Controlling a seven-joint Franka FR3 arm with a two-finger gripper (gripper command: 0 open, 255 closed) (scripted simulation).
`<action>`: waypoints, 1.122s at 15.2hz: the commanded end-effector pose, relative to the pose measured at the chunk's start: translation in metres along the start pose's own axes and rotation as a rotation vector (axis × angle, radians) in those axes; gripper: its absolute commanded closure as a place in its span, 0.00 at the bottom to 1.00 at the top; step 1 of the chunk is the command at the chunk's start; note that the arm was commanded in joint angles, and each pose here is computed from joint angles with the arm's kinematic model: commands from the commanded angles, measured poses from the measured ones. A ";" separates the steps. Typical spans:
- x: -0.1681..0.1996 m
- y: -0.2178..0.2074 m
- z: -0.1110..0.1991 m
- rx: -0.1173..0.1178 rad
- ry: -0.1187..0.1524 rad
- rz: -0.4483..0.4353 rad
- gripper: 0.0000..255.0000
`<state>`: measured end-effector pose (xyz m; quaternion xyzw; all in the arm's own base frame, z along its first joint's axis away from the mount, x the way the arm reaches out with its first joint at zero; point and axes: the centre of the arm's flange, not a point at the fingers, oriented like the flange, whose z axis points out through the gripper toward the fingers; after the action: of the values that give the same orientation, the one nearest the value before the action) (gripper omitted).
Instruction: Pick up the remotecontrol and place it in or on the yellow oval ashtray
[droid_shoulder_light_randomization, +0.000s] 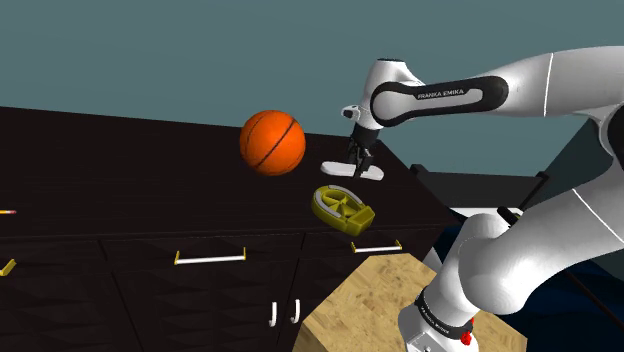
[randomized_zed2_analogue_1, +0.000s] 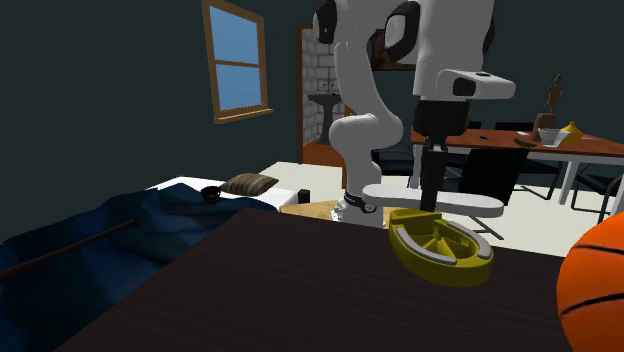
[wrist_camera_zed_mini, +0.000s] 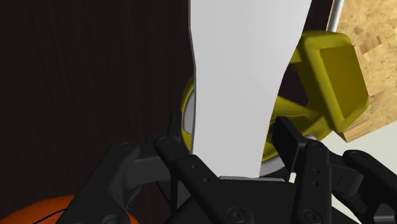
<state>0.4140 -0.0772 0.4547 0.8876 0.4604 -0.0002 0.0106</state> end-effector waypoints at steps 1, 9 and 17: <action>0.010 -0.024 -0.002 -0.001 -0.001 0.002 1.00; 0.028 -0.059 0.023 -0.001 -0.001 0.002 1.00; 0.028 -0.060 0.065 -0.001 -0.001 0.002 1.00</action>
<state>0.3820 -0.0209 0.3940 0.8881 0.4595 -0.0007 0.0110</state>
